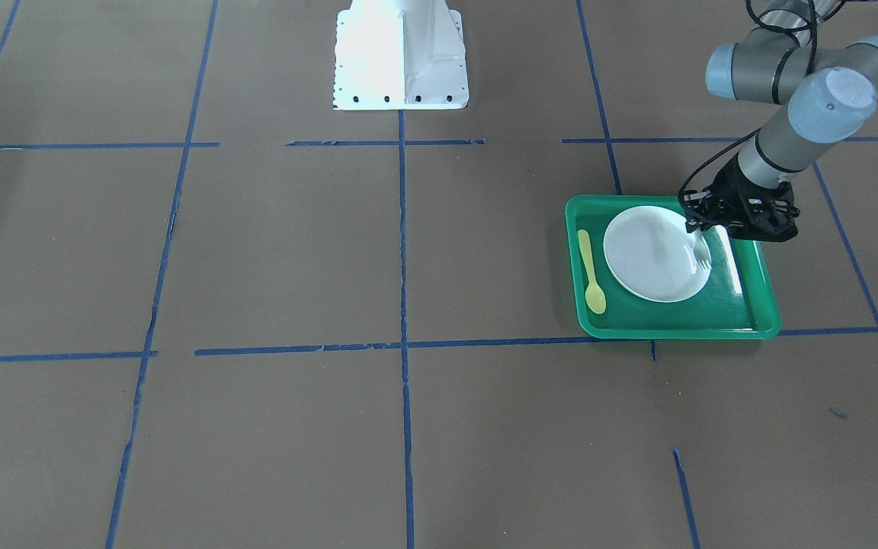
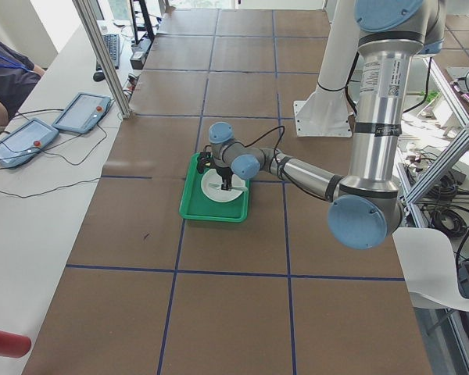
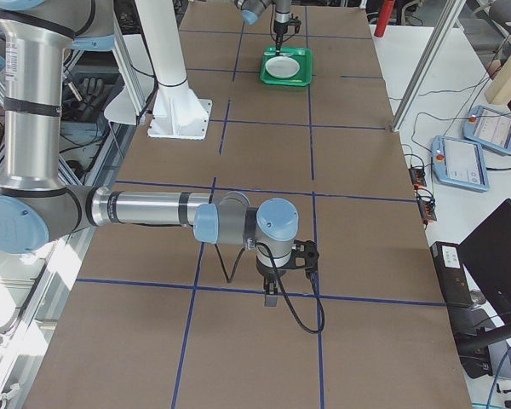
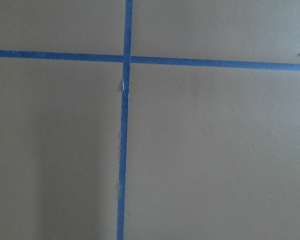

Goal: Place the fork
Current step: 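Carry the fork off the plate and lower it beside the plate in the tray, then open the left gripper and lift it away from the tray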

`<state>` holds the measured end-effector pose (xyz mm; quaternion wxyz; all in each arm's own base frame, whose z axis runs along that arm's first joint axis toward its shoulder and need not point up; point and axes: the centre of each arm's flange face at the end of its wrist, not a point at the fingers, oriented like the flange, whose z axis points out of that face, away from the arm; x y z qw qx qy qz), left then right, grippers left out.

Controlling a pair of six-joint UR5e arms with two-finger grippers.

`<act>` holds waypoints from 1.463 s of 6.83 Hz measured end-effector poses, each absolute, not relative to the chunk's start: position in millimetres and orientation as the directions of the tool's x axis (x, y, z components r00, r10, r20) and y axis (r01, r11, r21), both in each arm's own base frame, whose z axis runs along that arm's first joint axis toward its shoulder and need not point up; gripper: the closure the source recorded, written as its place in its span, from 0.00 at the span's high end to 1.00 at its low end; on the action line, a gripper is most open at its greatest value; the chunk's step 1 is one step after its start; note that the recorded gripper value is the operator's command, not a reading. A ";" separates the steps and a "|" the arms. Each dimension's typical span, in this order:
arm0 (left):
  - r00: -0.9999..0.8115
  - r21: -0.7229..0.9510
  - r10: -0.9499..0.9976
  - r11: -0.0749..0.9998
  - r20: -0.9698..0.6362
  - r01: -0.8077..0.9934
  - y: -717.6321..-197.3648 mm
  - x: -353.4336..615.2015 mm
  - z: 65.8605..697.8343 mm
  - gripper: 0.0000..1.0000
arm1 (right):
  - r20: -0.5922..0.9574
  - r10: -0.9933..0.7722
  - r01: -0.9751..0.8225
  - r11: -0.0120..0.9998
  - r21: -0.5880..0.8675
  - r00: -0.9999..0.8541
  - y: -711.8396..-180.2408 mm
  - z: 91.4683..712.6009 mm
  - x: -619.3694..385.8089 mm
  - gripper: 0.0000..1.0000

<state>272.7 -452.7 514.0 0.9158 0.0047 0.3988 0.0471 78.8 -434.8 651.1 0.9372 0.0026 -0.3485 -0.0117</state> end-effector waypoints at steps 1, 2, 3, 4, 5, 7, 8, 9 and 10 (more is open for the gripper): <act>0.688 0.048 0.093 0.995 -0.720 -0.084 -457.3 264.8 526.4 0.00 | 0.653 -0.023 0.020 1.000 0.013 0.757 -434.8 651.1 78.8 1.00; 0.697 0.040 0.088 0.996 -0.711 -0.085 -461.7 263.1 537.7 0.00 | 0.653 -0.023 0.020 1.000 0.013 0.757 -434.9 651.1 78.8 1.00; 0.703 0.032 0.084 0.996 -0.706 -0.086 -464.7 263.5 544.8 0.00 | 0.653 -0.024 0.020 1.000 0.013 0.757 -434.8 651.1 78.8 1.00; 0.707 0.028 0.080 0.996 -0.703 -0.085 -466.2 263.9 548.8 0.00 | 0.653 -0.024 0.020 1.000 0.013 0.757 -434.8 651.1 78.7 1.00; 0.708 0.027 0.079 0.996 -0.702 -0.085 -467.2 264.3 552.1 0.14 | 0.653 -0.024 0.020 1.000 0.013 0.757 -434.8 651.1 78.8 1.00; 0.703 0.037 0.083 0.996 -0.706 -0.080 -469.6 264.2 556.1 1.00 | 0.653 -0.023 0.020 1.000 0.013 0.757 -434.8 651.1 78.8 1.00; 0.699 0.047 0.083 0.996 -0.710 -0.071 -473.6 260.8 553.4 1.00 | 0.653 -0.023 0.020 1.000 0.013 0.757 -434.8 651.1 78.8 1.00; 0.695 0.062 0.080 0.997 -0.715 -0.051 -482.3 250.6 547.2 1.00 | 0.653 -0.024 0.020 1.000 0.013 0.757 -434.8 651.1 78.8 1.00; 0.690 0.100 0.094 0.994 -0.718 -0.030 -494.7 228.7 537.1 1.00 | 0.653 -0.024 0.020 1.000 0.013 0.757 -434.8 651.1 78.8 1.00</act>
